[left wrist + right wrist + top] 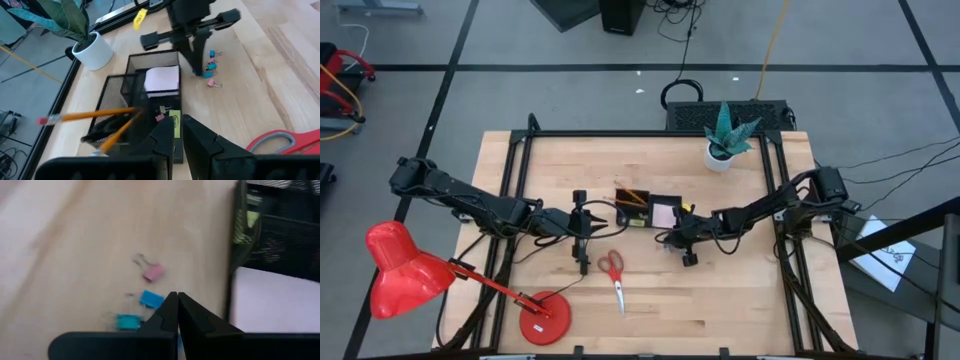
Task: Pick and place office supplies into organizer
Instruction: Adjust the blue binder clip on the table, then adjust the black desk organizer
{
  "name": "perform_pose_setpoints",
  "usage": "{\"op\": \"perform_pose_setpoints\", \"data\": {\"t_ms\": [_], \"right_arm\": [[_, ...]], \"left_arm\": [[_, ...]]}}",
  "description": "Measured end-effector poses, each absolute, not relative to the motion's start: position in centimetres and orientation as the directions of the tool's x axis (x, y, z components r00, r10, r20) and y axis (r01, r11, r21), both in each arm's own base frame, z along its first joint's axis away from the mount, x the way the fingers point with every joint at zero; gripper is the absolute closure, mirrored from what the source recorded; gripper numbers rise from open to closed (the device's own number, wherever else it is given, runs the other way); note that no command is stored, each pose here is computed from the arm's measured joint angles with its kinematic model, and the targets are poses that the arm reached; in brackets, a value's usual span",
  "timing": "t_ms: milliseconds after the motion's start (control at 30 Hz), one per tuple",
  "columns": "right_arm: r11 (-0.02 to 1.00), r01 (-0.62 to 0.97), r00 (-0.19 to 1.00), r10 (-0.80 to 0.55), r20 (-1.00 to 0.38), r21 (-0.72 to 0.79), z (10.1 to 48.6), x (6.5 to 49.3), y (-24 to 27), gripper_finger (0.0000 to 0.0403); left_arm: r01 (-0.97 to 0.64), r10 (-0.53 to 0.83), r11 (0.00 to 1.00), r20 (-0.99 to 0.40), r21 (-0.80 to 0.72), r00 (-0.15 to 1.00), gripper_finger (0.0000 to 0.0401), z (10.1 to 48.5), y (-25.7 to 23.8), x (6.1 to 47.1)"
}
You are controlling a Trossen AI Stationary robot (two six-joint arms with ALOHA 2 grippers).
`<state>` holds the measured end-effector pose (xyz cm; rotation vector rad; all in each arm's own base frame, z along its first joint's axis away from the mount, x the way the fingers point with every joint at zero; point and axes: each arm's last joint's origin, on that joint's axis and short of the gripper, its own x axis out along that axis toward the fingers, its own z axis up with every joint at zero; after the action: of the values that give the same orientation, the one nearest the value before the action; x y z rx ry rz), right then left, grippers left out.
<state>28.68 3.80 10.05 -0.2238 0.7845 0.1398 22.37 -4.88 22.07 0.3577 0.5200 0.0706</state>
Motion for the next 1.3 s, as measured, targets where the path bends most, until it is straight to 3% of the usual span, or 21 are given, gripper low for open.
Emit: {"op": "perform_pose_setpoints", "data": {"t_ms": [433, 700, 867, 1000, 1200, 1300], "right_arm": [[0.974, -0.202, 0.694, 0.067, -0.717, -0.104, 10.0, 28.6, 3.8, 0.0402], [0.966, -0.255, 0.711, 0.16, -0.684, -0.039, 10.3, 28.7, 4.6, 0.0402], [0.965, -0.2, 0.771, 0.047, -0.636, -0.171, 11.9, 28.7, 5.0, 0.0402], [0.959, -0.101, 0.853, -0.054, -0.519, -0.266, 15.3, 28.7, 4.8, 0.0402], [0.961, -0.1, 0.914, -0.014, -0.405, -0.259, 18.9, 29.0, 4.1, 0.0402], [0.958, -0.049, 0.901, -0.08, -0.426, -0.283, 18.6, 29.0, 3.0, 0.0402]], "left_arm": [[0.021, 0.156, 0.938, -0.474, 0.346, 0.867, 0.0354, 22.1, -4.9, 22.4], [0.026, 0.164, 0.929, -0.472, 0.37, 0.866, 0.0354, 22.1, -4.9, 22.4], [0.029, 0.163, 0.925, -0.465, 0.378, 0.87, 0.0354, 22.1, -4.9, 22.4], [0.067, 0.107, 0.942, -0.483, 0.329, 0.869, 0.0355, 22.0, -5.0, 22.4], [0.066, 0.088, 0.953, -0.479, 0.295, 0.873, 0.0355, 22.1, -5.1, 22.5], [0.035, 0.096, 0.967, -0.49, 0.253, 0.867, 0.0355, 21.5, -5.1, 23.0]]}}
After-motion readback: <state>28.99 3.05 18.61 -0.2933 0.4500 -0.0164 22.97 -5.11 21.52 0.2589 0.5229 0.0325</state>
